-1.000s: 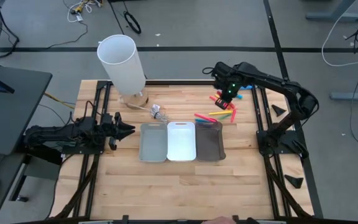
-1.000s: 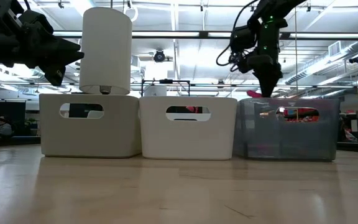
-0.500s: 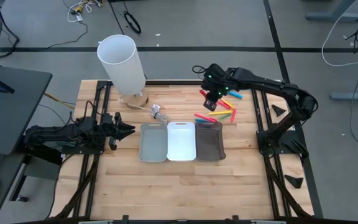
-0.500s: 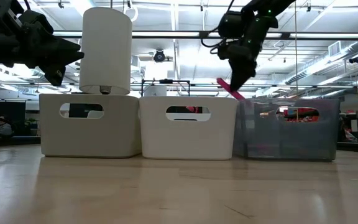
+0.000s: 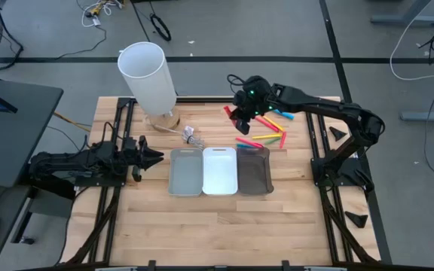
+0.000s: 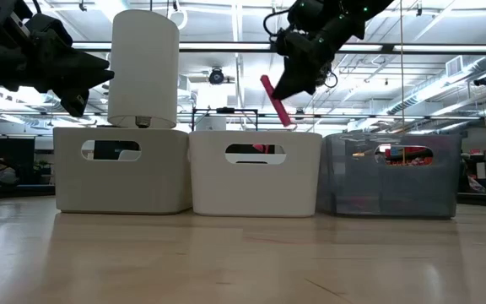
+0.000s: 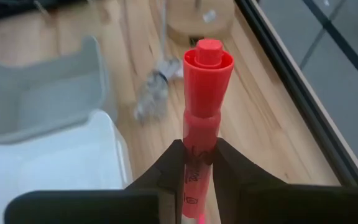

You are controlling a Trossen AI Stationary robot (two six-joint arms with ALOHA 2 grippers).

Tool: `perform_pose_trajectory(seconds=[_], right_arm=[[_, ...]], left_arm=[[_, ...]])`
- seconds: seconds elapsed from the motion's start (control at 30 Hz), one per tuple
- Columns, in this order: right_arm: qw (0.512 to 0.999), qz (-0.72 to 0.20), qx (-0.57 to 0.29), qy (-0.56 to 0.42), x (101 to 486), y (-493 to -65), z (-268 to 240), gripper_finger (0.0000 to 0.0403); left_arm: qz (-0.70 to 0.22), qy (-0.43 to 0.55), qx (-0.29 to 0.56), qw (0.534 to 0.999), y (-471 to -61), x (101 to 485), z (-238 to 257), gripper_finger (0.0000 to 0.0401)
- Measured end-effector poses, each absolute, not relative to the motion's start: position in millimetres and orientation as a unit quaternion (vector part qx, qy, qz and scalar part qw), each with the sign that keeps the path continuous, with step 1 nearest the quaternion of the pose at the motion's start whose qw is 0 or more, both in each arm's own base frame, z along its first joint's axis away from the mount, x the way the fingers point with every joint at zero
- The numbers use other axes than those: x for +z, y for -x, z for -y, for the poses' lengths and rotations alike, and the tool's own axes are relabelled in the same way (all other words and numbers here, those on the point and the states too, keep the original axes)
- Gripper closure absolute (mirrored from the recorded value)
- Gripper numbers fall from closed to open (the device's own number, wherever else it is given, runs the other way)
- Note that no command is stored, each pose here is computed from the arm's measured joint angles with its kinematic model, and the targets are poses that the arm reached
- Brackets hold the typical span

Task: Pick & Place Markers
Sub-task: Put the orange marker into the gray bin

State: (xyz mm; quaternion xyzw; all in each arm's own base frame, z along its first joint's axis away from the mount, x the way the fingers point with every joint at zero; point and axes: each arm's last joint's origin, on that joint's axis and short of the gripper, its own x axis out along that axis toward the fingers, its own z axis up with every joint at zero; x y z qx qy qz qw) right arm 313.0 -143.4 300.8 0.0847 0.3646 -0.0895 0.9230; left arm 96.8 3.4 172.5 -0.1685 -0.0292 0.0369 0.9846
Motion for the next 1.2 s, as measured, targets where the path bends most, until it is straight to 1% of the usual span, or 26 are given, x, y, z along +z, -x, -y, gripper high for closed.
perform_pose_trajectory(seconds=[0.27, 0.43, 0.67, 1.07, 1.2], right_arm=[[0.950, -0.299, -0.070, -0.057, 311.7, -327.8, 132.6, 0.0346], [0.965, -0.242, -0.064, -0.073, 321.5, -338.2, 122.7, 0.0346], [0.977, -0.190, -0.037, -0.087, 331.4, -350.6, 99.2, 0.0346], [0.986, -0.149, 0.021, -0.066, 364.1, -336.1, 51.8, 0.0346], [0.987, -0.141, 0.014, -0.073, 375.7, -325.0, 41.0, 0.0346]], left_arm=[[0.029, 0.168, 0.037, 0.985, -96.7, 172.6, -3.5, 0.0305], [0.029, 0.168, 0.037, 0.985, -96.7, 172.5, -3.4, 0.0305], [0.029, 0.168, 0.037, 0.985, -96.8, 172.5, -3.5, 0.0305], [0.029, 0.168, 0.037, 0.985, -96.7, 172.6, -3.5, 0.0305], [0.029, 0.168, 0.037, 0.985, -96.8, 172.4, -3.4, 0.0305]])
